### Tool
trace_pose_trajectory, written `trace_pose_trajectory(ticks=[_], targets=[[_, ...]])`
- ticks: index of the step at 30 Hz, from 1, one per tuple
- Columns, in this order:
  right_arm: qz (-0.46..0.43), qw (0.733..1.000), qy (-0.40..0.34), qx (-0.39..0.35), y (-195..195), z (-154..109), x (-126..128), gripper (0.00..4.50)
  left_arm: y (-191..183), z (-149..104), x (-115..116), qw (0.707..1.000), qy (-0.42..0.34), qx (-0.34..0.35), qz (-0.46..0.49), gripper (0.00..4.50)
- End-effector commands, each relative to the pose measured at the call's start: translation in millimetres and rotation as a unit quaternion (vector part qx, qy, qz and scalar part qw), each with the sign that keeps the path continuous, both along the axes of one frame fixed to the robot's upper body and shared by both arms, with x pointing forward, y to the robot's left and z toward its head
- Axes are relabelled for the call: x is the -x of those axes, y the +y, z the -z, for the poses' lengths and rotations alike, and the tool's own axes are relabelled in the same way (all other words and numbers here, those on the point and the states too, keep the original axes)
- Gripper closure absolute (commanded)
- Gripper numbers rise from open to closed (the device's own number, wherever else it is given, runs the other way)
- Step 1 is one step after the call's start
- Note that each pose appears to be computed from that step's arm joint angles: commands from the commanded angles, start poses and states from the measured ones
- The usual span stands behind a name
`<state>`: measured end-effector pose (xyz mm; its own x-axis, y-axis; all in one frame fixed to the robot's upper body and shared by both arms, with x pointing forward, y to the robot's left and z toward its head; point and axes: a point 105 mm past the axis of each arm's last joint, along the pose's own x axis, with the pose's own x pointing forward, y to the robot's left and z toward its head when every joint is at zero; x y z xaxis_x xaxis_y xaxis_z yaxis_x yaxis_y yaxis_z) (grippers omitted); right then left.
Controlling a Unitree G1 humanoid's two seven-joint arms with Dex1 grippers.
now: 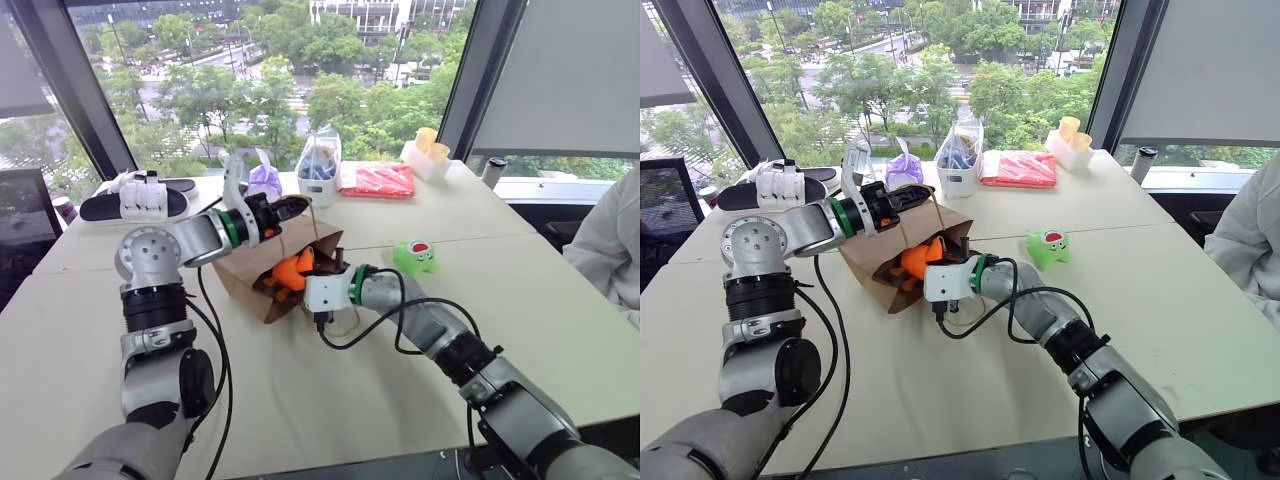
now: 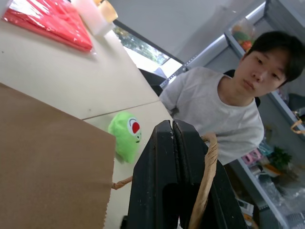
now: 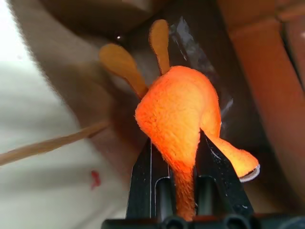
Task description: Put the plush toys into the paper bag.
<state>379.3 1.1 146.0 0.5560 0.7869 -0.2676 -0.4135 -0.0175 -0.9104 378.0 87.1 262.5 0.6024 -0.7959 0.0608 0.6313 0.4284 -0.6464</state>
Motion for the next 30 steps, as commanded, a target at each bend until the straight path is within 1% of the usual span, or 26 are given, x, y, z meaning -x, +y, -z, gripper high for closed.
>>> trace_pose_trajectory(ticks=[1, 5, 7, 8, 11, 14, 15, 19, 24, 27, 29, 30], targets=[[-0.024, 0.999, -0.032, 0.007, 14, -9, -3, 4.42, 2, -14, 5, 1.000, -0.025, 0.014, 0.003, 4.50], [-0.025, 0.999, -0.031, 0.010, 20, -6, -8, 4.42, 1, -14, 5, 1.000, -0.024, 0.015, 0.001, 4.50], [-0.024, 1.000, -0.021, -0.001, 20, -7, -9, 3.65, 2, -14, 5, 1.000, -0.025, 0.015, 0.000, 4.50], [-0.024, 1.000, -0.016, -0.003, 18, -6, -9, 3.35, 2, -14, 4, 1.000, -0.024, 0.016, -0.002, 4.50], [-0.021, 1.000, -0.012, -0.006, 14, -6, -9, 1.83, 3, -13, 3, 1.000, -0.023, 0.016, -0.005, 4.50], [-0.012, 0.999, -0.034, -0.019, 8, -12, -10, 0.25, 3, -11, 2, 1.000, -0.020, 0.016, -0.007, 4.50], [-0.011, 0.999, -0.038, -0.028, 5, -15, -8, 0.02, 3, -11, 2, 1.000, -0.020, 0.016, -0.007, 4.50], [-0.006, 0.995, -0.054, -0.084, -10, -32, 4, 0.02, 3, -10, 0, 1.000, -0.019, 0.017, -0.010, 4.50], [0.016, 0.983, -0.079, -0.163, -44, -54, 23, 0.02, 5, -10, -2, 1.000, -0.019, 0.017, -0.014, 4.50], [0.060, 0.967, -0.094, -0.228, -81, -64, 33, 0.02, 5, -8, -3, 1.000, -0.016, 0.017, -0.015, 4.50], [0.104, 0.951, -0.103, -0.274, -104, -73, 31, 0.02, 5, -7, -4, 1.000, -0.016, 0.018, -0.015, 4.50], [0.136, 0.936, -0.103, -0.306, -116, -78, 26, 0.02, 5, -7, -4, 1.000, -0.015, 0.018, -0.015, 4.50]])
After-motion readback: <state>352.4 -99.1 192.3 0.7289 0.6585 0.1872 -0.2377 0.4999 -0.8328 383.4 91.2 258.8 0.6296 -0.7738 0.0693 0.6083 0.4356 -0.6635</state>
